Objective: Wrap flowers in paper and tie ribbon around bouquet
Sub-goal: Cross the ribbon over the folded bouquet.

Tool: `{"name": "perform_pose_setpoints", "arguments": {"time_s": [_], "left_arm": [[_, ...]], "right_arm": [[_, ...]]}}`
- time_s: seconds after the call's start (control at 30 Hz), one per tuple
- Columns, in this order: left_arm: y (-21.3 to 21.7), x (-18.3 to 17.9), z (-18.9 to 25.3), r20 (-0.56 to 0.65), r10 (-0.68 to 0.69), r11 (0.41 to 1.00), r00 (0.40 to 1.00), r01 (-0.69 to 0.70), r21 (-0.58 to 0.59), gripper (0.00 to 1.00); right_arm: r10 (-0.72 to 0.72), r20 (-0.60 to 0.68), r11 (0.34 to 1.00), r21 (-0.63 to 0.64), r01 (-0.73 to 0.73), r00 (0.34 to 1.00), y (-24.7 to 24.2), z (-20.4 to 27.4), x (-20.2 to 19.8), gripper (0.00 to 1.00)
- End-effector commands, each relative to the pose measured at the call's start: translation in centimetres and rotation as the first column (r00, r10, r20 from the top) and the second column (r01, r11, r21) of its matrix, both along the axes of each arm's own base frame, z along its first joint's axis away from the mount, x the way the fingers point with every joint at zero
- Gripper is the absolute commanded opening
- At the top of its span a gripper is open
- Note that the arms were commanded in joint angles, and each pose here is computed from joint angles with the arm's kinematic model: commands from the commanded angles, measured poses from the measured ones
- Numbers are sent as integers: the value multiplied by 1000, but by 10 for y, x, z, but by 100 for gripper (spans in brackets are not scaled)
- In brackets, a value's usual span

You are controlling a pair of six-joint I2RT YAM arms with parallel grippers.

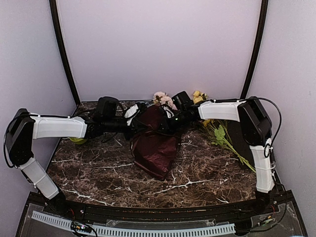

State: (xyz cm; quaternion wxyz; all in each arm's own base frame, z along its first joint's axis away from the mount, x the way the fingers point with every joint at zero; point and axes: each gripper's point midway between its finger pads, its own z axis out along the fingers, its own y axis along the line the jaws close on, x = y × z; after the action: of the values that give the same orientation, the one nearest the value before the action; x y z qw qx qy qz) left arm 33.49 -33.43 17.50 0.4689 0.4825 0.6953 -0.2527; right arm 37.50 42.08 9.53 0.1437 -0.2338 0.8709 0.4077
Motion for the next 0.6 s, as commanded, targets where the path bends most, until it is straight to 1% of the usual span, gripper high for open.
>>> {"name": "perform_pose_setpoints", "arguments": {"time_s": [0.0,0.13,0.27,0.3,0.33,0.43,0.57], "left_arm": [[-2,1,17,27,6,999,1000,-5,-42,0],[0,11,7,14,50,999,999,-50,-21,0],[2,21,-3,1,90,996,996,-90,3,0],[2,23,-5,-1,102,995,995,-102,8,0],[2,24,-7,-5,108,994,994,-108,10,0],[2,27,-8,-2,121,993,993,-121,6,0],[2,35,-11,2,146,989,989,-146,12,0]], "right_arm": [[94,62,993,65,-98,994,1,33,-20,19],[110,72,991,64,-114,991,-2,38,-26,22],[93,94,993,63,-99,991,-3,50,-22,24],[82,99,994,59,-88,992,-3,53,-19,25],[63,108,996,48,-69,992,-4,56,-14,29],[-2,148,1000,22,-1,989,-8,64,3,38],[-82,172,997,1,83,982,-16,68,22,39]]}}
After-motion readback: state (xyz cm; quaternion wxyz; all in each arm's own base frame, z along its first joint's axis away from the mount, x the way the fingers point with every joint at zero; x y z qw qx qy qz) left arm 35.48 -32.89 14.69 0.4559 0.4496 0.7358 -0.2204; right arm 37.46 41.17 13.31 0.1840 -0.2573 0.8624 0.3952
